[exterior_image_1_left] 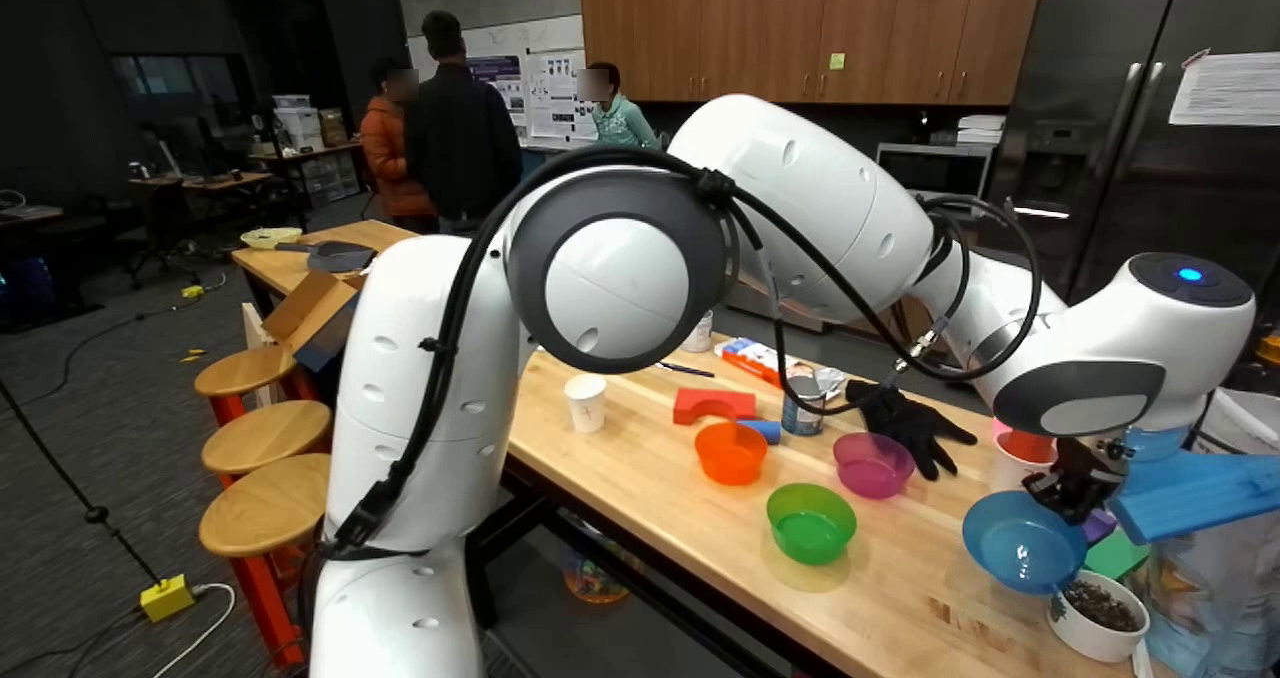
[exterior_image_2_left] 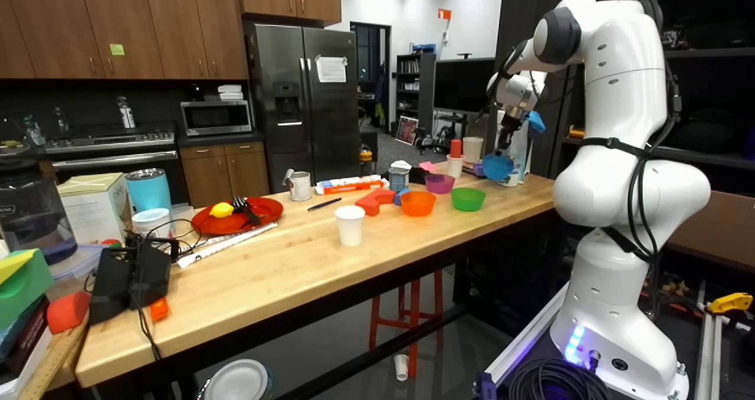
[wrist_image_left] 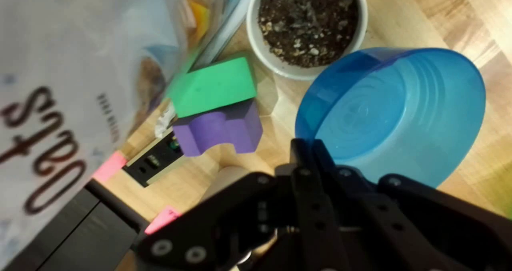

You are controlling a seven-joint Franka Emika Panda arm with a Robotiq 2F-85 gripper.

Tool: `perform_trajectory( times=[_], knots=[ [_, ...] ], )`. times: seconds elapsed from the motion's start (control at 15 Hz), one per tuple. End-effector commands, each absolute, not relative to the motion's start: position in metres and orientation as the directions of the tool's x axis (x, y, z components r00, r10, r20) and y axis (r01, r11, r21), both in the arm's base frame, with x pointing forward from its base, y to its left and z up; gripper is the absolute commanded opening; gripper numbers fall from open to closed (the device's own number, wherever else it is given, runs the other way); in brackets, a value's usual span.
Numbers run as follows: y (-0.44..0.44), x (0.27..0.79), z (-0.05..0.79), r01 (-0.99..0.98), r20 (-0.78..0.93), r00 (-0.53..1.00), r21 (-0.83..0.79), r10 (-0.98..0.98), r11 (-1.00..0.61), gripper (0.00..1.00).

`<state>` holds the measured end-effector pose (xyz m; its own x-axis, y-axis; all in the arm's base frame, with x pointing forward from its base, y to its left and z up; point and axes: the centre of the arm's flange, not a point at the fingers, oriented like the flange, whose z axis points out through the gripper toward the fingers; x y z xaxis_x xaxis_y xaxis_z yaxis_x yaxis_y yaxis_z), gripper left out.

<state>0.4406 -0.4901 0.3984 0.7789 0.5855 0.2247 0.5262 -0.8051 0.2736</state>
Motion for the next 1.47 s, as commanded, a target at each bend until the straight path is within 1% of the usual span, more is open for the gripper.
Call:
perform_trajectory(
  times=[0.0,0.27,0.6,0.8,1.13,1.2,1.27,1.4],
  knots=[
    [-0.49,0.439,0.434,0.545,0.274,0.718,0.35,0.64,-0.762,0.01],
    [-0.488,0.44,0.447,0.539,0.328,0.677,0.388,0.659,-0.747,0.01],
    [-0.479,0.443,0.472,0.597,0.286,0.557,0.515,0.78,-0.615,0.01],
    [-0.48,0.434,0.487,0.571,0.281,0.521,0.587,0.806,-0.574,0.01],
    [-0.492,0.381,0.513,0.382,0.318,0.573,0.712,0.755,-0.589,0.01],
    [-0.5,0.412,0.506,0.435,0.307,0.572,0.672,0.76,-0.599,0.01],
    [-0.502,0.406,0.508,0.426,0.308,0.576,0.677,0.757,-0.6,0.04],
    [-0.502,0.406,0.506,0.429,0.31,0.576,0.673,0.756,-0.602,0.04]
  ],
)
